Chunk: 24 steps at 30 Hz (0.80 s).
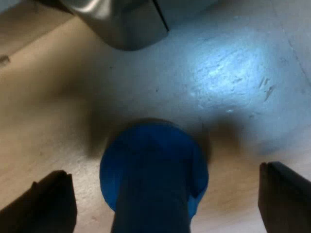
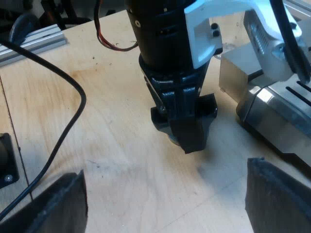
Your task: Grind coffee beans and then tamp
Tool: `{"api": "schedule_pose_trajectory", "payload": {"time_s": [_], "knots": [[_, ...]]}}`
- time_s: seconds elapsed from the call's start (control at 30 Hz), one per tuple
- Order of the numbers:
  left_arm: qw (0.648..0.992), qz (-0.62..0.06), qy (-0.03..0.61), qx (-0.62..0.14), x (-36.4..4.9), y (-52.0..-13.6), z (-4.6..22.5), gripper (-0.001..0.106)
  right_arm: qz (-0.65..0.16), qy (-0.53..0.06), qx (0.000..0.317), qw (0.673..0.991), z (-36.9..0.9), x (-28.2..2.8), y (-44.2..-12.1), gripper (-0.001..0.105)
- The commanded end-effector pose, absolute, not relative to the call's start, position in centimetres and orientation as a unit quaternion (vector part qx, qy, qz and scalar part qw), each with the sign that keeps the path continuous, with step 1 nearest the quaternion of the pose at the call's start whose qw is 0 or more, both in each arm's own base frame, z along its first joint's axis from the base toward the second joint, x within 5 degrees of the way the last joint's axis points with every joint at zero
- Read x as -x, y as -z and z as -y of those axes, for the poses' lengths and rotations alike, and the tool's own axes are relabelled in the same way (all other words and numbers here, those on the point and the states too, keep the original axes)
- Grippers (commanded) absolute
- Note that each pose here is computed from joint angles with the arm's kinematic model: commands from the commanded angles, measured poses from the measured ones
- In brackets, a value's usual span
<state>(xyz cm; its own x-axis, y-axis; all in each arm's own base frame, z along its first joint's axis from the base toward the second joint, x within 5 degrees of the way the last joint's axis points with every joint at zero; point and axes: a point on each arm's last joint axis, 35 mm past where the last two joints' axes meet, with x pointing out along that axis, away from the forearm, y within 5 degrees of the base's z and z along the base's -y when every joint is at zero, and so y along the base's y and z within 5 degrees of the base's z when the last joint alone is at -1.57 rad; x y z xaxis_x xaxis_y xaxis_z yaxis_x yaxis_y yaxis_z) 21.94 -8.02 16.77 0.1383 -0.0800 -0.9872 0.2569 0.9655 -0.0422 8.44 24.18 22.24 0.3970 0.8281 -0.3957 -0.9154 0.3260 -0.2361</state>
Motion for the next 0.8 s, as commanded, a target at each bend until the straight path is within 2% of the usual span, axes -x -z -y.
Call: {"api": "schedule_pose_trajectory", "payload": {"time_s": [0.03,0.2,0.27,0.3,0.4,0.6,0.8], "knots": [[0.751,-0.647,0.108,-0.076,-22.0,-16.8,8.0,0.070,-0.093,-0.543,0.214,0.807,-24.2,-8.5,-22.4,0.068],[0.750,-0.648,0.107,-0.077,-22.0,-16.8,8.0,0.046,-0.093,-0.543,0.214,0.807,-24.2,-8.5,-22.4,0.068],[0.748,-0.650,0.108,-0.078,-21.9,-16.8,7.9,0.030,-0.093,-0.543,0.214,0.807,-24.2,-8.5,-22.4,0.068],[0.747,-0.651,0.108,-0.079,-21.9,-16.8,7.9,0.026,-0.093,-0.543,0.214,0.807,-24.2,-8.5,-22.4,0.068],[0.747,-0.650,0.112,-0.083,-21.7,-17.0,7.9,0.000,-0.093,-0.543,0.214,0.807,-24.2,-8.5,-22.4,0.068],[0.781,-0.608,0.121,-0.077,-21.2,-19.6,7.7,0.000,-0.093,-0.543,0.214,0.807,-24.2,-8.5,-22.4,0.068],[0.831,-0.533,0.151,-0.052,-19.4,-23.8,7.2,0.000,-0.090,-0.539,0.213,0.810,-24.2,-8.5,-22.5,0.069]]}}
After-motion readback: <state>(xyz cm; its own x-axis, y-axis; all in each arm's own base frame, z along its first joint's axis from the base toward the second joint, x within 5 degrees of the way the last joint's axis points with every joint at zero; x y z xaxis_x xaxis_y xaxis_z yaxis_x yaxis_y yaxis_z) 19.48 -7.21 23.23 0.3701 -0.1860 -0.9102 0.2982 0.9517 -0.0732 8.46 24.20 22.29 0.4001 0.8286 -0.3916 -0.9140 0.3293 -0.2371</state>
